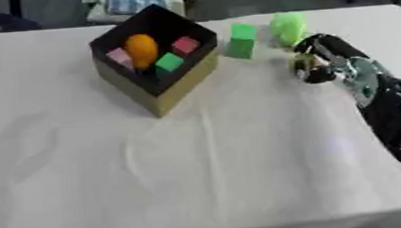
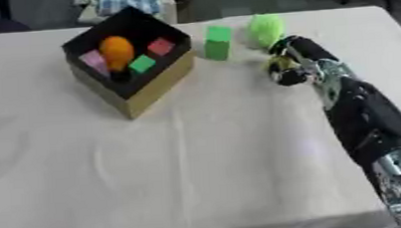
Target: Pick up objects on the table and place them in the box.
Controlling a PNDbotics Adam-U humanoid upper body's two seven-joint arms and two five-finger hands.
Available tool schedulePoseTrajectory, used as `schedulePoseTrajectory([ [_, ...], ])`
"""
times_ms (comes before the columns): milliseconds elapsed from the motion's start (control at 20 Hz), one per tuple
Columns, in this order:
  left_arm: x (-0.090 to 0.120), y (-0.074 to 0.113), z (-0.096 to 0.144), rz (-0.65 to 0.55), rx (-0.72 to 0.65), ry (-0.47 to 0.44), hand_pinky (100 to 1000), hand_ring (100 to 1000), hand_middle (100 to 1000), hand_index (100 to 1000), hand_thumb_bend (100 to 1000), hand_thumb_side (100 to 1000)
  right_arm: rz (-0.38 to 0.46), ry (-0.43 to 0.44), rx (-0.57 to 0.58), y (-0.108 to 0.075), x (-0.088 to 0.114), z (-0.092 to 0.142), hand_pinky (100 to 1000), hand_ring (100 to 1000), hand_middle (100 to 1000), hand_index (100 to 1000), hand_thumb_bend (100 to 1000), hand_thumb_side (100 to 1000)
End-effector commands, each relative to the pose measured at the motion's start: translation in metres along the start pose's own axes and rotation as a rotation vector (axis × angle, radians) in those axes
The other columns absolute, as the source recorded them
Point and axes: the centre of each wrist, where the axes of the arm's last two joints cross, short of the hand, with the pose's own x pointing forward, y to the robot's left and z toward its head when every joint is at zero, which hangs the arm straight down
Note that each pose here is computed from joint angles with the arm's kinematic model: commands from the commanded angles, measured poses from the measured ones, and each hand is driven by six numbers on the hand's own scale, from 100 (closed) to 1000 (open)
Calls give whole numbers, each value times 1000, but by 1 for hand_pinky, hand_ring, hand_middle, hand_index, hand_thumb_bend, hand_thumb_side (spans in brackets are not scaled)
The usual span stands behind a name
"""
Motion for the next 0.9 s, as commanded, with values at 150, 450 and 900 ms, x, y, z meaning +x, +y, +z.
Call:
schedulePoseTrajectory([
  [150,7,6,-2,-17,11,-25,829,639,620,810,232,656,25,9,-129,-26,-13,3,636,541,383,484,100,100],
  [450,7,6,-2,-15,12,-24,832,639,620,810,210,664,-6,-69,-268,-48,-8,1,611,498,296,408,100,100],
  [900,6,7,-1,-13,15,-23,838,639,620,810,200,668,-56,-202,-380,-89,15,-5,604,480,279,396,100,100],
])
